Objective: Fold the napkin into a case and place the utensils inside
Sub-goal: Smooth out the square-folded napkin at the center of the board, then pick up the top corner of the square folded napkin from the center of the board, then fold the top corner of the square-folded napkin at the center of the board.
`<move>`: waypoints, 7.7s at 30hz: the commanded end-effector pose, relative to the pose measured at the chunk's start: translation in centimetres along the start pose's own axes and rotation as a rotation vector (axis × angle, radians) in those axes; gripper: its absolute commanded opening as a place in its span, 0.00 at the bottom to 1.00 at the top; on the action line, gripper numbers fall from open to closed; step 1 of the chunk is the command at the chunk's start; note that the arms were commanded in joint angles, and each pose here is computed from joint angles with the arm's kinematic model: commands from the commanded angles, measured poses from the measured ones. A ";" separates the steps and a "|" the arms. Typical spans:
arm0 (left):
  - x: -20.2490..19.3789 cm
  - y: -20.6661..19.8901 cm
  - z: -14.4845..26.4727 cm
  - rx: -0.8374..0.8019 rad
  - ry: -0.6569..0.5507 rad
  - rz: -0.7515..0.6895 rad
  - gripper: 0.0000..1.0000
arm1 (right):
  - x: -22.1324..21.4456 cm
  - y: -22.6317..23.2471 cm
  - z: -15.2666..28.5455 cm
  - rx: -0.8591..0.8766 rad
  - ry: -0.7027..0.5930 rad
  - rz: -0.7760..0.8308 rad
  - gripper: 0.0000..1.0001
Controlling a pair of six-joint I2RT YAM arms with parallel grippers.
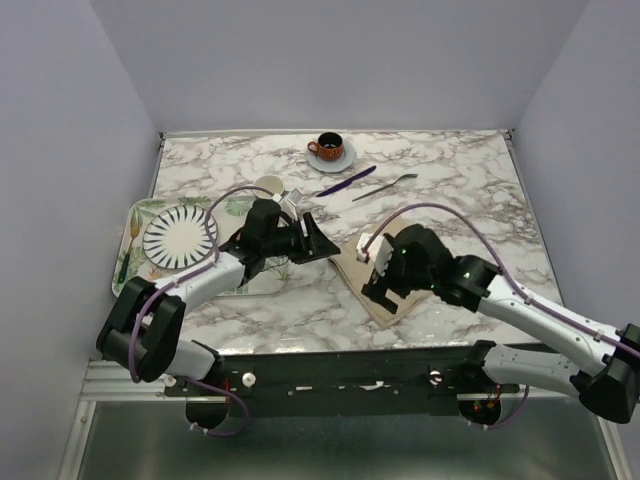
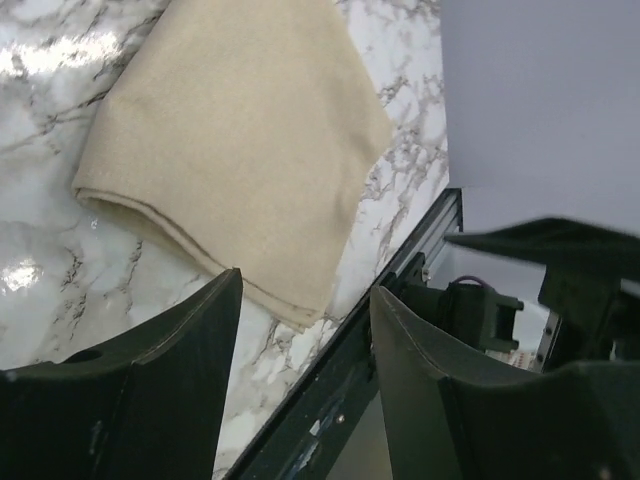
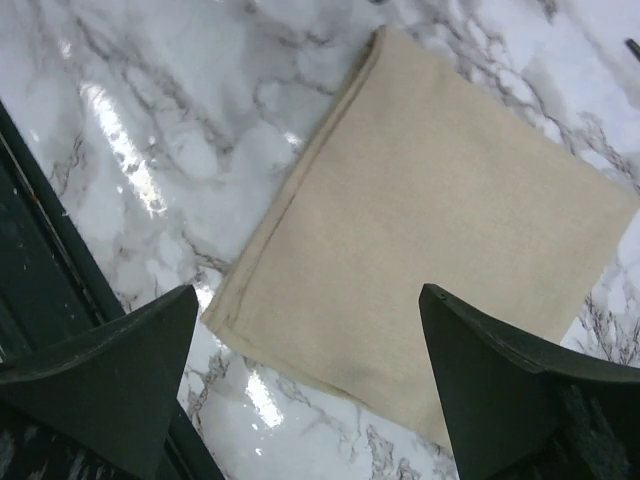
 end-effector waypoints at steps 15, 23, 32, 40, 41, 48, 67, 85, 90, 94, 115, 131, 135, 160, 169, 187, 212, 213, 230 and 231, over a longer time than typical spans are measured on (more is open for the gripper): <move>2.3 0.4 -8.1 -0.193 0.284 -0.150 0.27 | -7.2 -17.5 -2.8 0.473 -0.062 -1.000 1.00; 0.4 6.7 -9.8 -0.105 0.353 -0.050 0.27 | -14.4 -15.5 -4.5 0.560 0.072 -1.266 0.85; 0.8 9.8 -9.2 -0.038 0.353 -0.034 0.28 | -19.8 -16.2 -3.5 0.388 0.302 -1.310 0.55; 1.9 3.3 -7.2 -0.225 0.353 -0.238 0.52 | -14.8 -15.8 0.0 0.511 0.077 -1.210 0.55; 2.0 1.9 -6.6 -0.254 0.344 -0.272 0.54 | -14.0 -15.1 0.4 0.553 0.058 -1.196 0.56; 0.7 -0.1 -8.0 -0.312 0.373 -0.253 0.61 | -12.7 -12.7 -1.3 0.682 0.039 -1.221 0.60; -0.6 7.4 -11.1 -0.155 0.441 -0.126 0.59 | -22.3 -10.4 -2.7 0.570 0.525 -1.399 0.60; -1.0 0.3 -9.5 -0.327 0.520 -0.444 0.59 | -9.9 -19.0 -1.7 0.498 0.066 -1.049 0.59; -1.4 0.5 -9.8 -0.319 0.517 -0.411 0.59 | -8.3 -21.7 -5.9 0.458 0.022 -1.091 0.55; -1.7 2.2 -10.8 -0.272 0.510 -0.362 0.57 | -9.1 -22.5 -9.3 0.487 0.038 -1.155 0.52; -3.6 0.5 -8.3 -0.263 0.468 -0.425 0.59 | -7.9 -23.1 -7.4 0.345 0.148 -1.023 0.54; -0.4 0.9 -6.7 0.093 0.502 -0.976 0.54 | -16.6 -13.4 -0.8 0.285 0.461 -0.993 0.44; -0.6 1.8 -7.7 0.130 0.561 -1.104 0.51 | -19.2 -13.2 -1.8 0.239 0.554 -0.953 0.37; -10.8 1.0 -4.5 -0.039 0.709 -1.371 0.40 | -16.3 -14.4 -3.6 0.221 0.567 -0.697 0.39; -12.2 -3.5 -5.3 -0.197 0.615 -1.714 0.50 | -12.0 -16.2 -1.0 0.180 0.438 -0.724 0.42; -17.7 -3.7 -10.7 -0.219 0.687 -1.881 0.51 | -13.8 -16.6 1.2 0.262 0.331 -0.954 0.43; -17.2 -5.1 -10.7 -0.245 0.690 -1.901 0.39 | -14.5 -15.5 1.0 0.306 0.315 -0.988 0.44; -17.2 -5.2 -10.8 -0.243 0.688 -1.899 0.38 | -14.5 -15.6 1.0 0.305 0.314 -0.985 0.44; -6.8 -6.7 -13.1 -0.173 0.587 -1.550 0.00 | -14.2 -19.0 1.9 0.242 0.250 -0.983 0.46; -5.0 -6.3 -13.6 -0.149 0.581 -1.514 0.00 | -14.4 -19.4 2.1 0.233 0.239 -0.990 0.46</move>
Point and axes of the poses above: each gripper's point midway between its finger pads, its own z axis back along the fingers, its own y axis along the line the jaws close on, x = y × z, the point moved 6 cm from there along z, back along the fingers, and after that the axes turned 1 degree about z, right-handed, at the moved point
